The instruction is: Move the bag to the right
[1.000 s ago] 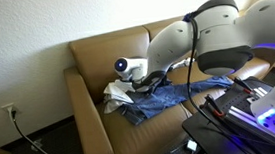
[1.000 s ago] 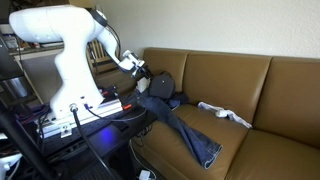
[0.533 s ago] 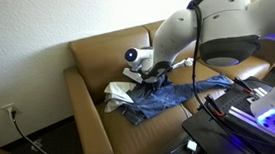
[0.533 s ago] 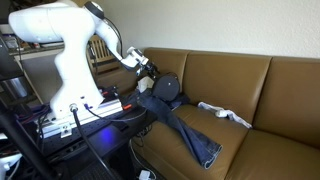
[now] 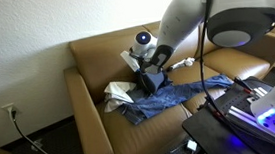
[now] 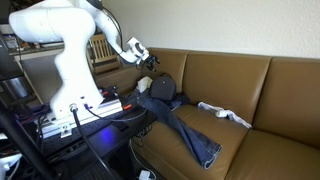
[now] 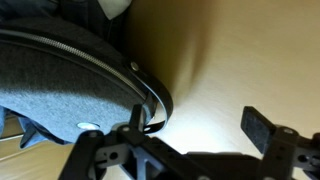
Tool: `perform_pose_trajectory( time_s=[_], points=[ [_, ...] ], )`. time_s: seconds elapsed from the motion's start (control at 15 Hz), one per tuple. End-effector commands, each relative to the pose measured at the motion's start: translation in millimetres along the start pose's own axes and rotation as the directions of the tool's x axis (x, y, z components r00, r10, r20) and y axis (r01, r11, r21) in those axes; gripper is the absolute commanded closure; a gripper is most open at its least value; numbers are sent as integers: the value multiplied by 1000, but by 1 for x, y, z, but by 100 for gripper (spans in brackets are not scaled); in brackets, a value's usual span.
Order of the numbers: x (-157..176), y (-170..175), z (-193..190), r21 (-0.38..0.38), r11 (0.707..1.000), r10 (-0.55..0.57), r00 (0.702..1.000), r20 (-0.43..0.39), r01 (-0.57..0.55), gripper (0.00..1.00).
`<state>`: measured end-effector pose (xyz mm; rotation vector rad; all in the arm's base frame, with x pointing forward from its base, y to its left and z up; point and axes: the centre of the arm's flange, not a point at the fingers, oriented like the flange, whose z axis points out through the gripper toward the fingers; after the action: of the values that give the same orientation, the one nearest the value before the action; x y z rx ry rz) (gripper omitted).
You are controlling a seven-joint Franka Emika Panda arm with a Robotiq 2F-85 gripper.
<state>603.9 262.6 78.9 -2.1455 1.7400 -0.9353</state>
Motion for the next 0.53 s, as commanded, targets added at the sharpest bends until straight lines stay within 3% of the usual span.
perform_pose_trajectory(
  time_s=[0.0,0.13,0.2,0.33,0.47],
  points=[
    [44,10,-29,53,990,119,983,140,-128,0],
    [52,13,-39,49,988,134,976,174,-144,0],
    [31,4,-18,79,990,112,988,106,-121,0],
    [37,4,-19,78,989,118,987,109,-127,0],
    [30,9,6,52,994,88,992,92,-93,0]
  ],
)
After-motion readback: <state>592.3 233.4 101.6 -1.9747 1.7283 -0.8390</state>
